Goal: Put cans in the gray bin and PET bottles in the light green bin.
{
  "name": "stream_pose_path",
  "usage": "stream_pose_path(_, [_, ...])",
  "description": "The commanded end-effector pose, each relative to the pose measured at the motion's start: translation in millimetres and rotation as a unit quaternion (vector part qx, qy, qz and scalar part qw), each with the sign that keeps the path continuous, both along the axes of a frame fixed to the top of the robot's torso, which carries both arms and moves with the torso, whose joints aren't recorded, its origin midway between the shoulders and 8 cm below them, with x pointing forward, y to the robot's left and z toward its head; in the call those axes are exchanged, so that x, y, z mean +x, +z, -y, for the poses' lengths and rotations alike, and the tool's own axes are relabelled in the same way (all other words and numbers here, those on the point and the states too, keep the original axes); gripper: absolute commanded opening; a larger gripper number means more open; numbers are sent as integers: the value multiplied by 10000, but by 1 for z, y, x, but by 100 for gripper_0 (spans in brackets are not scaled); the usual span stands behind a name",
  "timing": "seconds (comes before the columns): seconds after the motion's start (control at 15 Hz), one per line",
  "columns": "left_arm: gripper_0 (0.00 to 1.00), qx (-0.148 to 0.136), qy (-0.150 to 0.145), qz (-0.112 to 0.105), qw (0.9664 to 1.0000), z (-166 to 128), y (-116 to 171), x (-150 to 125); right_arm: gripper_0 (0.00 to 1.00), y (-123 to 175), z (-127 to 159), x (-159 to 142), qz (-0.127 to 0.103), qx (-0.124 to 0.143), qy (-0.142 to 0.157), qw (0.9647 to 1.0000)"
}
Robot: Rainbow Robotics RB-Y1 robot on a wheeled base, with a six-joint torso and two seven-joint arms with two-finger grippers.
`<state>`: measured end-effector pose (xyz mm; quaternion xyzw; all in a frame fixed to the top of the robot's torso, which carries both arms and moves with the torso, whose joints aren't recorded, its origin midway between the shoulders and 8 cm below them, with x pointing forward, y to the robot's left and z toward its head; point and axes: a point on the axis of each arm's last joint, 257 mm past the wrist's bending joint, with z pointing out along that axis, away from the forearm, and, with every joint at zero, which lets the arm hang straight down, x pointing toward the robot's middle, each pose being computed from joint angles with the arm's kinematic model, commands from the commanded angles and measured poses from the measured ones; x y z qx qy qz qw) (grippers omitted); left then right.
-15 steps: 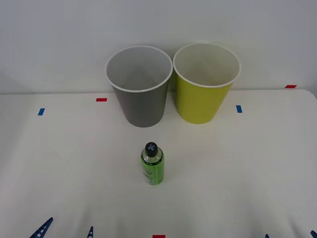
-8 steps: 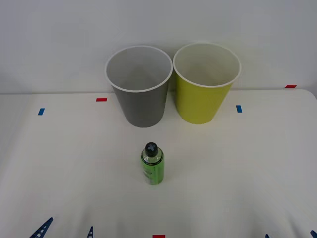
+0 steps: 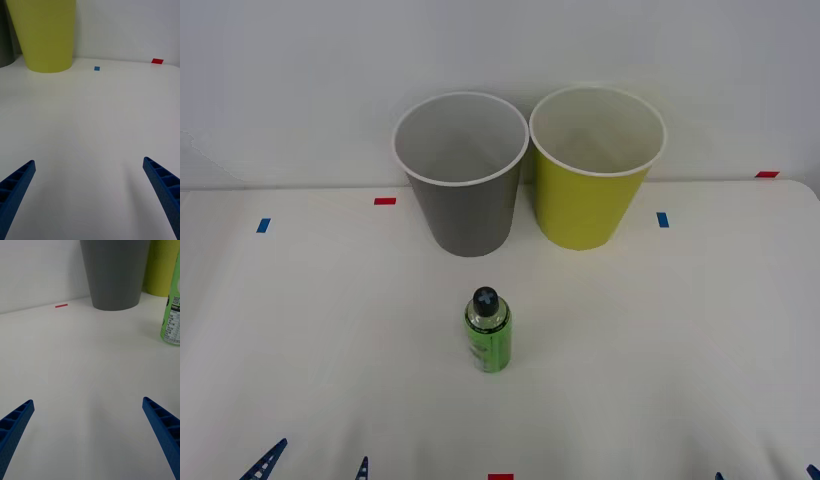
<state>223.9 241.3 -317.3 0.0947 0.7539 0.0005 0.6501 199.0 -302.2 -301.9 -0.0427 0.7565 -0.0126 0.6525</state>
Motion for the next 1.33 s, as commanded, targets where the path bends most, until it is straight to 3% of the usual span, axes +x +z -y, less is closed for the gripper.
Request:
stream_pose_path(0.07, [100, 0, 0, 0, 10000, 0, 0, 0, 100, 0, 0, 0, 0, 0, 0, 10000])
stream_pose_path(1.33, [100, 0, 0, 0, 10000, 0, 0, 0, 100, 0, 0, 0, 0, 0, 0, 10000])
